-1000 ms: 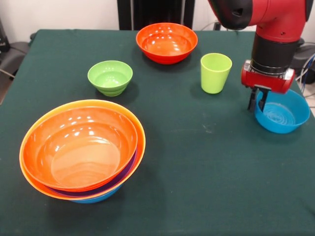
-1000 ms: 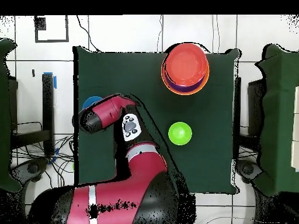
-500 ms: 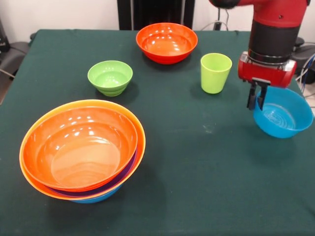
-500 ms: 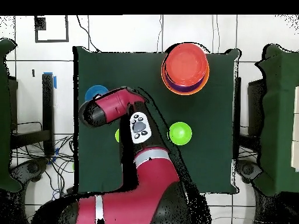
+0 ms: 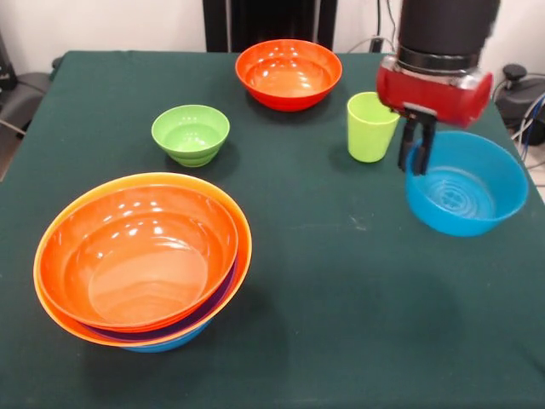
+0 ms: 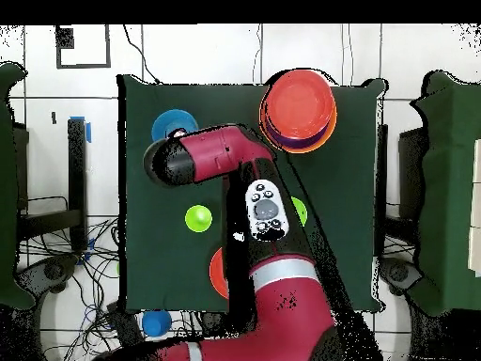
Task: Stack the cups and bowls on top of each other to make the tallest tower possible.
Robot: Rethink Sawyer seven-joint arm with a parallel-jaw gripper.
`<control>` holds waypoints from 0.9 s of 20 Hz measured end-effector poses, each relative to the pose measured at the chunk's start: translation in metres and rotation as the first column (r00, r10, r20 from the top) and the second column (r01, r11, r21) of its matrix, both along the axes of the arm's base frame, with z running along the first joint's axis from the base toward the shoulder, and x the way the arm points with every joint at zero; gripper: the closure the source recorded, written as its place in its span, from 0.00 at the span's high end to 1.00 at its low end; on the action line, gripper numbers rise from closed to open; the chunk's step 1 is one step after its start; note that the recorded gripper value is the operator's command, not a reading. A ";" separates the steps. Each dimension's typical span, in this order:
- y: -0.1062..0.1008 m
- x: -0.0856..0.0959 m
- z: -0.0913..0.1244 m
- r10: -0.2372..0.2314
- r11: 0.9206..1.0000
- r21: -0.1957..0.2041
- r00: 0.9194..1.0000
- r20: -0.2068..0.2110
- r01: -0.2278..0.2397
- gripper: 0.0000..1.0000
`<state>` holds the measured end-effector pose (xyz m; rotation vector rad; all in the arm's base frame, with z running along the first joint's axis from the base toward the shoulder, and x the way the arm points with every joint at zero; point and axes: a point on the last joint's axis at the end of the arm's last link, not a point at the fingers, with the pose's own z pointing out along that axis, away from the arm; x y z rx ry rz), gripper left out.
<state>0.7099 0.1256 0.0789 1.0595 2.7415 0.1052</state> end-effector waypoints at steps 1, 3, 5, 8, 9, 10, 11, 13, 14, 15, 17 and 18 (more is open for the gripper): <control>-0.007 0.002 0.004 -0.014 1.000 0.001 1.000 -0.003 0.014 0.00; -0.028 0.009 0.015 -0.057 0.998 0.005 0.998 -0.012 0.057 0.00; -0.045 0.015 0.023 -0.088 0.996 0.007 0.996 -0.017 0.088 0.00; -0.071 0.024 0.032 -0.128 0.992 0.010 0.992 -0.014 0.128 0.00; -0.077 0.026 0.034 -0.137 0.990 0.010 0.990 -0.014 0.138 0.00; -0.099 0.032 0.038 -0.167 0.986 0.010 0.986 -0.010 0.167 0.00; -0.110 0.034 0.040 -0.182 0.983 0.009 0.983 -0.007 0.182 0.00; -0.135 0.039 0.044 -0.216 0.976 0.013 0.976 0.003 0.216 0.00; -0.139 0.040 0.044 -0.221 0.975 0.014 0.975 0.005 0.221 0.00; -0.143 0.041 0.045 -0.227 0.974 0.015 0.974 0.007 0.226 0.00; -0.161 0.045 0.047 -0.250 0.968 0.023 0.968 0.014 0.250 0.00; -0.180 0.049 0.049 -0.275 0.961 0.032 0.961 0.024 0.274 0.00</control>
